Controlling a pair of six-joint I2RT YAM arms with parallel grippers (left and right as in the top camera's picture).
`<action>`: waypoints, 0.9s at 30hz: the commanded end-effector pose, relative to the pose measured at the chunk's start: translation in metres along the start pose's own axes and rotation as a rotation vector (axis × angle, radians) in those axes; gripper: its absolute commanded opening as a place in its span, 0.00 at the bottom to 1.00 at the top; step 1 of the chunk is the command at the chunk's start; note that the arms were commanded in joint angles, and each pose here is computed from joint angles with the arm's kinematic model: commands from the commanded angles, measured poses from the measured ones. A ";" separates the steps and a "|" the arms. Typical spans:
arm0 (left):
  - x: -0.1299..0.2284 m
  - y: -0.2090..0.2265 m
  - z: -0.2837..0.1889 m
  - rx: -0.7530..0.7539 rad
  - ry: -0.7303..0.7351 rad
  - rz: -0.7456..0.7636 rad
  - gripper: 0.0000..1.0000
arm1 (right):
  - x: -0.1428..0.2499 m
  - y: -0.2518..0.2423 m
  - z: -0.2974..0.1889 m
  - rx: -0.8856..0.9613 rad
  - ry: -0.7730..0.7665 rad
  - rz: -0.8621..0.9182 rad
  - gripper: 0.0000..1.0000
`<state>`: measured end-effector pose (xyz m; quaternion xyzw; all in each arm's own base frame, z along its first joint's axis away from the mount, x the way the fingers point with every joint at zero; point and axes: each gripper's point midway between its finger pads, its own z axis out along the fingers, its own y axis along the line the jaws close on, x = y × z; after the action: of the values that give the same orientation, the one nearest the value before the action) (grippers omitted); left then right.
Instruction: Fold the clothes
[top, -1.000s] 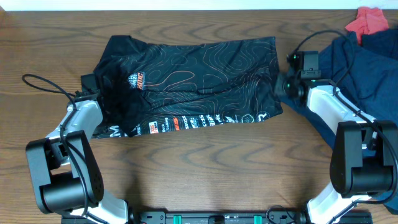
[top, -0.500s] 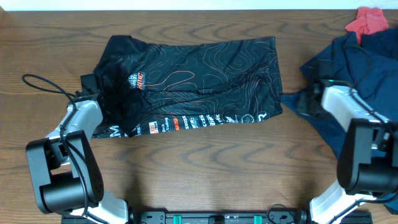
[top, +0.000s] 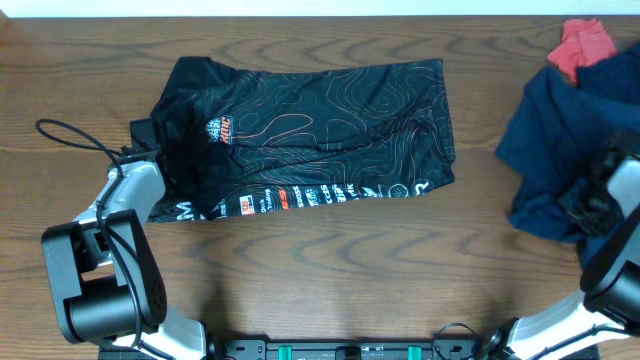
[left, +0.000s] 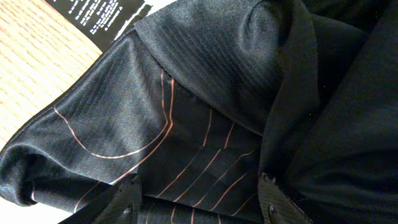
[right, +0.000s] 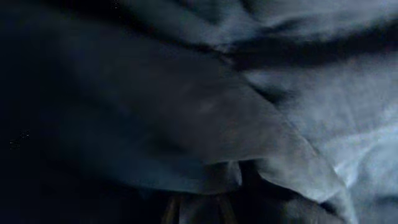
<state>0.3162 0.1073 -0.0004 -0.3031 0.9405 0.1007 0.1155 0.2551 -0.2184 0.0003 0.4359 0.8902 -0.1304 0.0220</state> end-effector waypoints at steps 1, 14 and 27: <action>0.029 0.008 0.017 -0.037 0.095 0.015 0.63 | -0.017 0.012 -0.021 -0.151 -0.034 0.028 0.24; 0.029 0.008 0.017 -0.036 0.094 0.015 0.63 | 0.037 0.204 -0.170 -0.810 -0.239 -0.630 0.53; 0.031 0.009 0.017 -0.039 0.103 0.017 0.63 | 0.128 0.290 -0.080 -0.639 -0.105 -0.913 0.57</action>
<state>0.3152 0.1072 -0.0006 -0.3032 0.9407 0.1012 0.1137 0.4112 0.0670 0.0116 -0.0168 0.9778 0.1445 0.1507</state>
